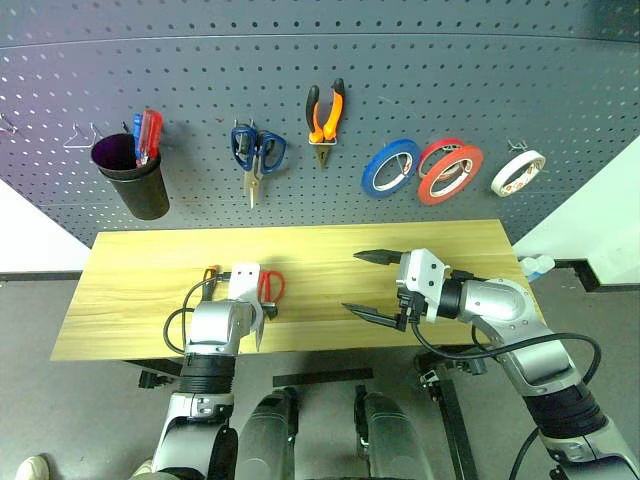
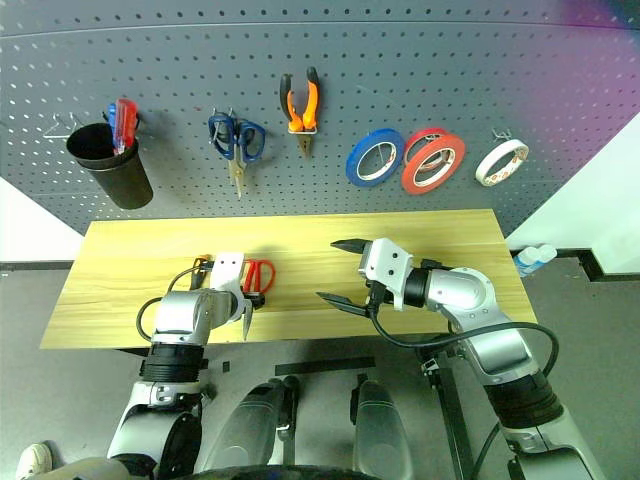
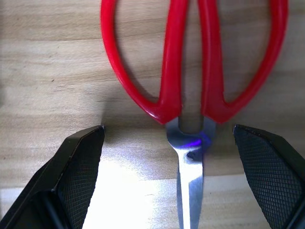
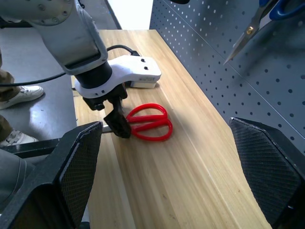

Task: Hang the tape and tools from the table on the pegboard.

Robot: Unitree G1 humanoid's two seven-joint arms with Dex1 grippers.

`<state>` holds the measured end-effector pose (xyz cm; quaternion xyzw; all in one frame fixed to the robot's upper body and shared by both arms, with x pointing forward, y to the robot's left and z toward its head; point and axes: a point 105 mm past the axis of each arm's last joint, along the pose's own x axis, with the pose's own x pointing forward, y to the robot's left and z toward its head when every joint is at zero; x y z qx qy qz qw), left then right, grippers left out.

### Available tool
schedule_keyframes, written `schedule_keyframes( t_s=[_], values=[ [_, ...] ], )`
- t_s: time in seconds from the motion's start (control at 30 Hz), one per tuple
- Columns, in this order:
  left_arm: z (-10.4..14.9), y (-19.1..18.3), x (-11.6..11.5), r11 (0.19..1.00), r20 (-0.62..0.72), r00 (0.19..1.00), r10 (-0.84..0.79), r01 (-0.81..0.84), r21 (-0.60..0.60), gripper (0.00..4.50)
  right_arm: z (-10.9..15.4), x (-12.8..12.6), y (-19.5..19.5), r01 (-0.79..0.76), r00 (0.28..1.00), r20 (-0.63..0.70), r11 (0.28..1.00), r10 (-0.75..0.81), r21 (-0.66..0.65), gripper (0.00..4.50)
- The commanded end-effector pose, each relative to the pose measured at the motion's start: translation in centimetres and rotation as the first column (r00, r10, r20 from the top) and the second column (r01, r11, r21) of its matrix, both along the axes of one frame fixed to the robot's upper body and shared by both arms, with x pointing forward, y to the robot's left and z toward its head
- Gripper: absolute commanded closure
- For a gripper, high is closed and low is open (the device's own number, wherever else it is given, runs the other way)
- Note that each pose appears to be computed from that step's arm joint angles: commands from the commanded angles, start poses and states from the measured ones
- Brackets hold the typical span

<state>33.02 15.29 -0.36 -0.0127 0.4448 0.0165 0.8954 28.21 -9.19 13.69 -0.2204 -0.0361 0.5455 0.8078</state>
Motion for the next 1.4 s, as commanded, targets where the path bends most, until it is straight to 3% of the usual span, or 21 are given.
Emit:
schedule_keyframes(
  t_s=[0.03,0.3,0.4,0.73,0.93,1.1,1.23,1.4],
  values=[
    [-1.2,0.4,-0.9,0.999,-0.064,0.997,0.035,-0.036,-0.015,0.93,1.1,-0.1,-0.2,0.0,0.999,0.053,1.0,0.0,0.011,0.0],
    [-1.3,0.7,-1.0,0.997,-0.076,0.994,0.074,-0.077,-0.029,3.57,1.0,-0.1,-0.2,-0.009,0.999,0.051,1.0,0.009,0.006,0.0],
    [-1.2,0.7,-1.0,0.996,-0.075,0.994,0.078,-0.081,-0.033,4.24,1.0,0.0,-0.2,-0.009,0.999,0.051,1.0,0.009,0.003,0.0],
    [-0.1,0.1,-0.2,0.999,-0.019,0.999,0.031,-0.031,-0.027,4.24,0.9,0.0,-0.2,-0.006,0.999,0.051,1.0,0.006,0.002,0.0],
    [3.0,0.4,0.8,0.998,0.126,0.99,-0.057,0.055,0.019,4.24,0.9,0.1,-0.6,-0.001,0.999,0.05,1.0,0.001,-0.002,0.0],
    [5.7,1.8,0.2,0.988,0.271,0.951,-0.152,0.149,0.032,4.24,1.1,0.1,-1.2,-0.006,0.999,0.044,1.0,0.005,0.003,0.0],
    [8.3,3.1,-0.3,0.961,0.455,0.846,-0.278,0.247,0.126,4.24,1.2,0.2,-1.6,-0.006,0.999,0.046,1.0,0.006,0.006,0.0],
    [11.6,4.7,-2.0,0.938,0.695,0.651,-0.305,0.33,0.103,4.24,2.0,0.3,-1.8,-0.022,0.998,0.054,0.999,0.021,0.028,0.0]
  ],
)
